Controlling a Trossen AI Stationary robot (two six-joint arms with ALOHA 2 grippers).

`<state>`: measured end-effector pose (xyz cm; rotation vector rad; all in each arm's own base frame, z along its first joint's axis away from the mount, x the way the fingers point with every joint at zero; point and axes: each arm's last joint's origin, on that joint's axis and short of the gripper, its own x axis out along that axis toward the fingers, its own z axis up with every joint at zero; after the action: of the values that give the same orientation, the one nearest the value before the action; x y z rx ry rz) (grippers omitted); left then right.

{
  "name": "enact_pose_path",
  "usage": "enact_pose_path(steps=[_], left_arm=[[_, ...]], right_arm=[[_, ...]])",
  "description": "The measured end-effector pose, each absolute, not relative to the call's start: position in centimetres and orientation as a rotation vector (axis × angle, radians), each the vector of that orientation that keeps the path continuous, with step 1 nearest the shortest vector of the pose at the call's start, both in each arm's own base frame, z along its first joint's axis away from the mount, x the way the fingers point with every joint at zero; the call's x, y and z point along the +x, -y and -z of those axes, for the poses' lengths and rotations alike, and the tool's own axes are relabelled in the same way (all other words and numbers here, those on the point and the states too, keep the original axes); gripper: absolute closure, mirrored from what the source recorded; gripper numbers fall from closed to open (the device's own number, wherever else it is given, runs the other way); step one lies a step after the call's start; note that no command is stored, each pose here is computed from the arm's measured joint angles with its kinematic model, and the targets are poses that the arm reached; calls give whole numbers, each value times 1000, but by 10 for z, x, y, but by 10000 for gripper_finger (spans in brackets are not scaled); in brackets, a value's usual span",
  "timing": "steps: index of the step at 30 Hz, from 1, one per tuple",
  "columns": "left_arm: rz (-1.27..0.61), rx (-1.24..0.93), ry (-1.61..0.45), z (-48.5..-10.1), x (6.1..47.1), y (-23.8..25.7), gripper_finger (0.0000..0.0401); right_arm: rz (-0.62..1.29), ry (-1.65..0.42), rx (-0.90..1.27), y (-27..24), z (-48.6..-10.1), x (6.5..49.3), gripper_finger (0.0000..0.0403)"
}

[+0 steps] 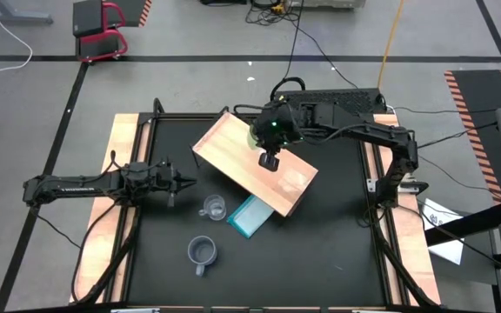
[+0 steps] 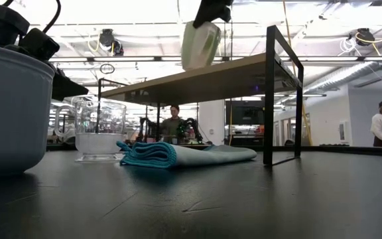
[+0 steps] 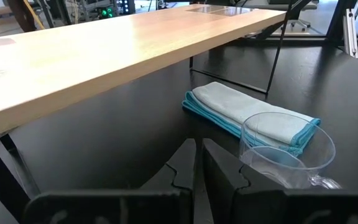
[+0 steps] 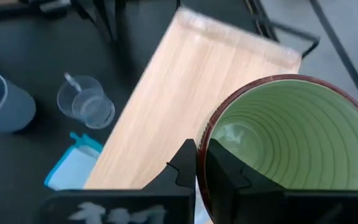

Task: Stack small to large cups/mugs on shelf
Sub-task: Put the green mug on the shelf

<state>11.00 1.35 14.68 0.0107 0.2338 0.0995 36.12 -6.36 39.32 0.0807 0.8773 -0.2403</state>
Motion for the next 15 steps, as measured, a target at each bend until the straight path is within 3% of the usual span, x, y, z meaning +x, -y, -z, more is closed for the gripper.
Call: enact_pose_path(steps=[15], left_arm=[[-100, 12, -234, -147, 110, -14, 370]], right_arm=[[158, -908, 114, 55, -388, 365, 397]])
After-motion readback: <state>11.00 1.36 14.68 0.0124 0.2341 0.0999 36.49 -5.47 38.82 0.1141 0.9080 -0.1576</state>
